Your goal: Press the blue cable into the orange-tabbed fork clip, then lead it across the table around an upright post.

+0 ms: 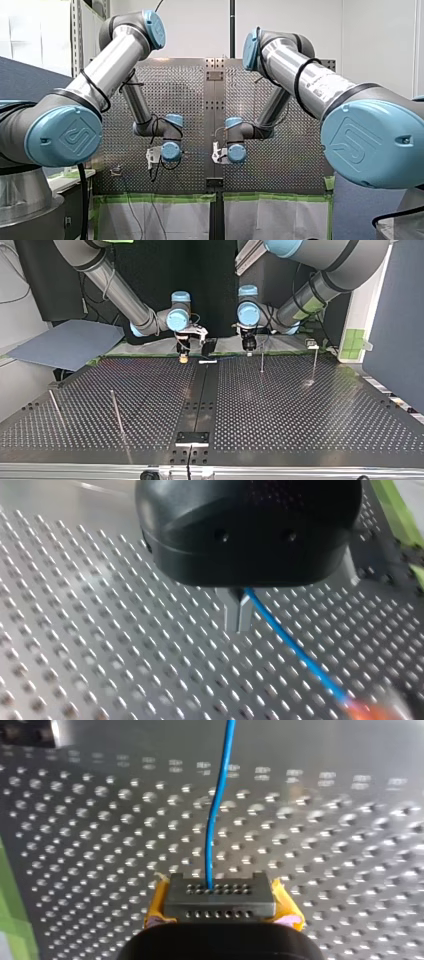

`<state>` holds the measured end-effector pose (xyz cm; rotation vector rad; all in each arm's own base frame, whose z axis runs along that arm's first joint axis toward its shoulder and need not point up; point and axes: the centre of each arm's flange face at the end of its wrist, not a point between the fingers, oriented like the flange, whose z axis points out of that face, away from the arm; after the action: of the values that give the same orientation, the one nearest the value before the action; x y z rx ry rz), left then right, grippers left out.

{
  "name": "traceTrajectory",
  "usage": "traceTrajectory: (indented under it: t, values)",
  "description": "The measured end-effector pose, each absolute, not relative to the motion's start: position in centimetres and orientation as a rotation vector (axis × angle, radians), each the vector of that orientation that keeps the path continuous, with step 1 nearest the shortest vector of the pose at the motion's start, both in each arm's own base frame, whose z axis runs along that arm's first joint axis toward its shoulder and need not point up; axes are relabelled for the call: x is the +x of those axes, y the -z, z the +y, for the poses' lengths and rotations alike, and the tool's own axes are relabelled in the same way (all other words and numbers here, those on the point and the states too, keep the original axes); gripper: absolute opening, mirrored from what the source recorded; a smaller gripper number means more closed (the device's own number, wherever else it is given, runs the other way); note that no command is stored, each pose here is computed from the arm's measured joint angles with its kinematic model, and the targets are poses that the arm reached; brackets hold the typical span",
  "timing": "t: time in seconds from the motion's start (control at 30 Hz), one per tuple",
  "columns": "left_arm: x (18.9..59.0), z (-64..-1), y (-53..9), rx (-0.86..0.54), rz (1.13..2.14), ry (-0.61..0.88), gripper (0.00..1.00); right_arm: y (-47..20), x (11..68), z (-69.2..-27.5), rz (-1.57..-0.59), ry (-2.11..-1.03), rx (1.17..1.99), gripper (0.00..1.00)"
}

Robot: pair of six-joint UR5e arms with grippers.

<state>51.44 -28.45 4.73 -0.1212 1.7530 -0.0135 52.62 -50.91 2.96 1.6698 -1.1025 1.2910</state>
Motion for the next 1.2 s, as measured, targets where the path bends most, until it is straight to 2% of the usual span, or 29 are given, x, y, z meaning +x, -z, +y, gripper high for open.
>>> traceTrajectory:
  t: [0.37, 0.77, 1.2]
  values:
    - [48.8, -32.9, -10.1, -0.104, 1.706, 0.079, 0.00, -9.9, 52.8, -50.4, -1.099, -1.310, 1.652, 0.02]
    - [48.0, -32.4, -15.4, -0.133, 1.701, 0.078, 0.00, -16.0, 51.8, -49.6, -1.109, -1.317, 1.630, 0.02]
    - [47.6, -32.1, -21.2, -0.149, 1.662, 0.142, 0.00, -23.3, 52.1, -48.3, -1.076, -1.427, 1.568, 0.02]
